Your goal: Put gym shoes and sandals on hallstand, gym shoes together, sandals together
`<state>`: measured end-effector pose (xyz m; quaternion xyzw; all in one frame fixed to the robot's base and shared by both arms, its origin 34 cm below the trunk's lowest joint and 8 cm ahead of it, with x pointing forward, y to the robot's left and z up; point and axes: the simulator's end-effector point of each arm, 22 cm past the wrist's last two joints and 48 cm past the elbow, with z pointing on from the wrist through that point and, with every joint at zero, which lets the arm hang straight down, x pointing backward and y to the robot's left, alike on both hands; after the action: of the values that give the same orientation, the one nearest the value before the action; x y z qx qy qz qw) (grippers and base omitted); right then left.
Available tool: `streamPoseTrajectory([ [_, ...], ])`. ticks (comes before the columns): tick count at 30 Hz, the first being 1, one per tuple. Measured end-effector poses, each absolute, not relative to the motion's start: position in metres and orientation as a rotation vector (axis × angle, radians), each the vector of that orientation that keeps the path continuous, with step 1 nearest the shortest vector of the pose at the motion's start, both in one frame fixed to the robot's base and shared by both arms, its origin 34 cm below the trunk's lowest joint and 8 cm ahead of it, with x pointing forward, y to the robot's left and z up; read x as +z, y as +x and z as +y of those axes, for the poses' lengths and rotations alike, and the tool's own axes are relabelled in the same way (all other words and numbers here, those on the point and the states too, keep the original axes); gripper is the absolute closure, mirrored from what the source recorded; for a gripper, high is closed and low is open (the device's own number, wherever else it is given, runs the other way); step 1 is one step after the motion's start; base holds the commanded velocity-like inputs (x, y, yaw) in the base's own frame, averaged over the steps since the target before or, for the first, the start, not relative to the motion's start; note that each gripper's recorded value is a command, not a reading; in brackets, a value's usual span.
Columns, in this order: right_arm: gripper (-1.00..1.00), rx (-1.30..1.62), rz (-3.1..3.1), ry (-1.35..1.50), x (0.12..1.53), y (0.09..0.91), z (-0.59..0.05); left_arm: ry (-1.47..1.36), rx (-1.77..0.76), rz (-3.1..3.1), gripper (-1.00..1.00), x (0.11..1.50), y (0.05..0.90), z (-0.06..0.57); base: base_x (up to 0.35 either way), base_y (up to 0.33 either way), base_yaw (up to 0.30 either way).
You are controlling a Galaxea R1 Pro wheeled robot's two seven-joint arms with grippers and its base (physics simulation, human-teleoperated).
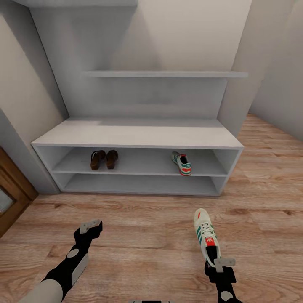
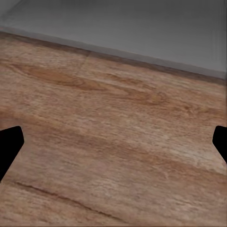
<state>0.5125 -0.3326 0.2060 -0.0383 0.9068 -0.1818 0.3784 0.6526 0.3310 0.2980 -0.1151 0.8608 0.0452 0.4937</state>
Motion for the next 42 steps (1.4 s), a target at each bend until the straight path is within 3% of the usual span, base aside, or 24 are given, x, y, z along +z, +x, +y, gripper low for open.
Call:
streamPoseTrajectory([
  [18,1.0,-0.465,2.318,-0.098,0.206,0.512,-0.333,-0.277,0.109,2.061,-1.0,0.303,0.656,0.331,-0.105,0.259,0.0],
  [34,1.0,-0.449,2.331,-0.118,0.203,0.51,-0.331,-0.286,0.105,2.062,-1.0,0.303,0.656,0.328,-0.003,0.011,0.0],
  [42,1.0,-0.38,2.357,-0.172,0.226,0.573,-0.319,-0.173,0.056,2.115,-1.0,0.279,0.637,0.294,0.0,0.0,0.0],
])
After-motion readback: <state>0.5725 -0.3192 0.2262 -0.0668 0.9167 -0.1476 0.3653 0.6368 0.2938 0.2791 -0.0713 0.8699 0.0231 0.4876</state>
